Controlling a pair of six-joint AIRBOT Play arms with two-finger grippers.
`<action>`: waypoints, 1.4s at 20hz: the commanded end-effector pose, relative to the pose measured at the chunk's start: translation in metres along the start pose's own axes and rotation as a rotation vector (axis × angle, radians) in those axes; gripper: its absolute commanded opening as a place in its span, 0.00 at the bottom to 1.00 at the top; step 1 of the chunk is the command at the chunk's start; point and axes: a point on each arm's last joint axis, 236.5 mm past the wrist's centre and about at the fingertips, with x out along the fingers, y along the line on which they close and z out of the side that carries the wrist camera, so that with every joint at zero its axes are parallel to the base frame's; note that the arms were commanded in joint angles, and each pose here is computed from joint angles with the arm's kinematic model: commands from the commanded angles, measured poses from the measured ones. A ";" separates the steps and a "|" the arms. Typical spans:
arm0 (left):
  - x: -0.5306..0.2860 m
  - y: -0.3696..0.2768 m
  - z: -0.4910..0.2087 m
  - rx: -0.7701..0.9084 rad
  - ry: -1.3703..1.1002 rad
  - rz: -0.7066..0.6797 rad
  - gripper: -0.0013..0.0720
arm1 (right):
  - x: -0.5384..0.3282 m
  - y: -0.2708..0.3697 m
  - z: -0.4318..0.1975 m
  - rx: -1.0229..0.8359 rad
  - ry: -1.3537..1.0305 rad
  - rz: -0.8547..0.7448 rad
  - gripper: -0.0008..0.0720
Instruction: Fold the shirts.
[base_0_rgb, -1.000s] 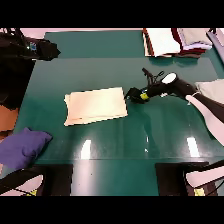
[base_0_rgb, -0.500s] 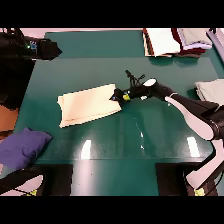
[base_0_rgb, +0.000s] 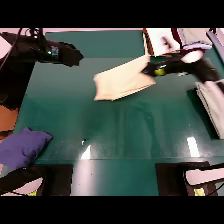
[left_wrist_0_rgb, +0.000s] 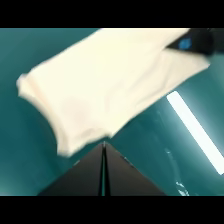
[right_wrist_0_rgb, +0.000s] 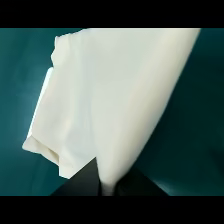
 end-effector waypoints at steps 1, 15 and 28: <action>0.003 -0.019 0.001 0.016 -0.010 -0.036 0.05 | -0.120 -0.103 0.032 0.065 -0.149 -0.258 0.04; 0.022 -0.018 -0.020 -0.042 0.083 -0.057 0.05 | -0.337 -0.237 0.072 0.222 -0.580 -0.599 0.04; 0.022 -0.018 -0.024 -0.033 0.096 -0.058 0.05 | -0.404 -0.203 0.045 0.199 -0.568 -0.687 0.04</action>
